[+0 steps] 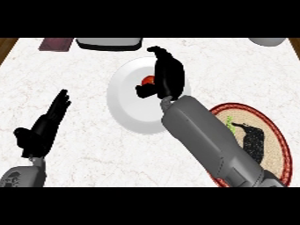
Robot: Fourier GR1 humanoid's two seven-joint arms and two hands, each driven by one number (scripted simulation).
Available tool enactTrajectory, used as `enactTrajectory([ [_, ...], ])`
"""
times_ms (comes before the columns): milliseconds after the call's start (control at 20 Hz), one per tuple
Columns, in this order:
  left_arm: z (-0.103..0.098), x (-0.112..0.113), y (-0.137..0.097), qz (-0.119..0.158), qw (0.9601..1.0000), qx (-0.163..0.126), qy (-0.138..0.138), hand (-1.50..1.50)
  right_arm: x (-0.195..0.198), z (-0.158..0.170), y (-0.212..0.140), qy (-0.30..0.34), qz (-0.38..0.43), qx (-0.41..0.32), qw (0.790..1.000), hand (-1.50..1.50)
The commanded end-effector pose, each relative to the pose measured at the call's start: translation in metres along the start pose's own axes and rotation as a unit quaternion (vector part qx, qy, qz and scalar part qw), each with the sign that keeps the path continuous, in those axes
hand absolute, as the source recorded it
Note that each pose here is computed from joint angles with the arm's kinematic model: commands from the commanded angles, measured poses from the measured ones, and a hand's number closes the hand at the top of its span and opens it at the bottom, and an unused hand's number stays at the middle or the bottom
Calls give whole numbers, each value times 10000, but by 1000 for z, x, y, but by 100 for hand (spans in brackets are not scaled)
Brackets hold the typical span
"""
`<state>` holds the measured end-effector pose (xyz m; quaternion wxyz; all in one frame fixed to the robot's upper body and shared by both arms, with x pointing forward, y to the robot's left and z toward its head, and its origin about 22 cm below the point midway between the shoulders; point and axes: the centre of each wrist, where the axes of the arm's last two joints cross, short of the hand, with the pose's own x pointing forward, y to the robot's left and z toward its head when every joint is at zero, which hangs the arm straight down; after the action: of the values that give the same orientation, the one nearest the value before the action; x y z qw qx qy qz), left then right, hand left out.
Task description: Pick the tomato from the placemat and place it in the plate
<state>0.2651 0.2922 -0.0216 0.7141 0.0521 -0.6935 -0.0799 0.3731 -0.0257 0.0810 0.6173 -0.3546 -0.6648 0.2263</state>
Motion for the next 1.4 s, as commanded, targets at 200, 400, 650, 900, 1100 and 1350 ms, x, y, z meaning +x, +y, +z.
enactTrajectory([
  [200,-12,11,-4,-15,10000,-13,-72,0,-14,-9,4,164,-1095,-672,9916,-150],
  [400,13,-10,18,6,9998,164,101,0,-18,-14,-15,327,-2045,-1070,9725,-150],
  [650,12,0,10,19,9998,170,115,0,-66,-4,-35,286,-2927,-1094,9495,-150],
  [900,11,-8,15,-27,9996,223,143,0,-145,16,-67,-45,-3078,-991,9463,-150],
  [1100,15,-13,22,-5,9996,231,131,0,-188,24,-94,-119,-2976,-705,9520,-150],
  [1350,16,-4,9,-61,9996,262,92,0,-246,47,-87,-267,-2968,-525,9531,-150],
])
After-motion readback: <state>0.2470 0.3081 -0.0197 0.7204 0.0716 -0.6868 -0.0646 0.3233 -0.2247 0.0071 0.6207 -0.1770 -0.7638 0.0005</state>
